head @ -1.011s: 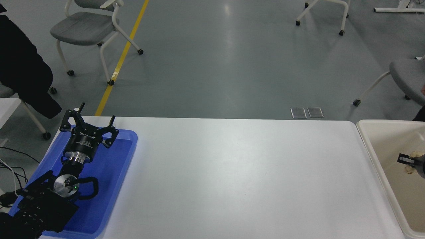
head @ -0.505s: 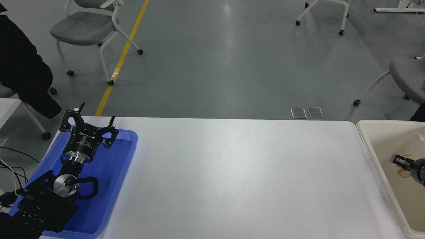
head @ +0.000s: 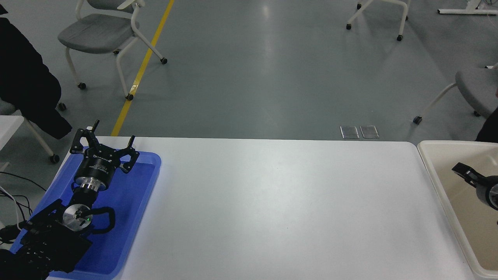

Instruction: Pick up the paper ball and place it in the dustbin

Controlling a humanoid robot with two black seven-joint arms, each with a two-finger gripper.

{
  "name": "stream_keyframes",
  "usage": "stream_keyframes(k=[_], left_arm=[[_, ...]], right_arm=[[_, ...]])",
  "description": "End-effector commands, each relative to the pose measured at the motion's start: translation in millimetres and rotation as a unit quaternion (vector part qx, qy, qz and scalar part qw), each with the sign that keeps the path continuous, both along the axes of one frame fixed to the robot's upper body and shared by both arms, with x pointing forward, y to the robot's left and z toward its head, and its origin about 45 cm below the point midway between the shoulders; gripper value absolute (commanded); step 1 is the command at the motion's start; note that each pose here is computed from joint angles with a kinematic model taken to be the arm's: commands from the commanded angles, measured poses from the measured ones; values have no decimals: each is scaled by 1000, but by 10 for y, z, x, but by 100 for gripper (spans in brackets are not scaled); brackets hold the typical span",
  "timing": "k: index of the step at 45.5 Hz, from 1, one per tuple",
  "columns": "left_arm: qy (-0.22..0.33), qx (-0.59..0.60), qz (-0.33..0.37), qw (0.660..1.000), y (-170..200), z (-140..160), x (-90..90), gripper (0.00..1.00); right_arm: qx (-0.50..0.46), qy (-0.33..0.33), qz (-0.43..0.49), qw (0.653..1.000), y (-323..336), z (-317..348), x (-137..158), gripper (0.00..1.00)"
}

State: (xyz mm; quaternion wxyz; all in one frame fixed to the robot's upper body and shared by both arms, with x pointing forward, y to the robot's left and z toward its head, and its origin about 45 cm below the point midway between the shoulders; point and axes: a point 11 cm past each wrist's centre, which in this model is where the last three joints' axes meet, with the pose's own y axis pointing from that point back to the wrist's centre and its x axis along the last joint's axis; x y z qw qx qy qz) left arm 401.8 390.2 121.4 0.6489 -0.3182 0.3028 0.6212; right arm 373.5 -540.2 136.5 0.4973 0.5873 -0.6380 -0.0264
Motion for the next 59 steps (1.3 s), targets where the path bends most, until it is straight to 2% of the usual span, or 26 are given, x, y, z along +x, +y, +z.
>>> stream_keyframes(k=[1, 6, 16, 25, 29, 39, 59], left_arm=[[0, 0, 0, 1000, 1, -1, -1, 100], [0, 0, 0, 1000, 1, -1, -1, 100], [0, 0, 0, 1000, 1, -1, -1, 100], [0, 0, 0, 1000, 1, -1, -1, 100], [-1, -1, -1, 1000, -7, 3, 3, 100], [0, -1, -1, 1000, -9, 2, 5, 100], [0, -1, 0, 1000, -7, -4, 0, 100]], right_arm=[[217, -149, -64, 963, 388, 379, 384, 100], [334, -186, -78, 921, 749, 374, 445, 100], [460, -200, -91, 860, 1374, 231, 584, 100], [616, -196, -118, 754, 1919, 67, 602, 100], [645, -193, -128, 728, 2022, -14, 556, 100], [691, -193, -105, 688, 2012, -190, 325, 100], [688, -198, -117, 689, 1888, -278, 248, 100]])
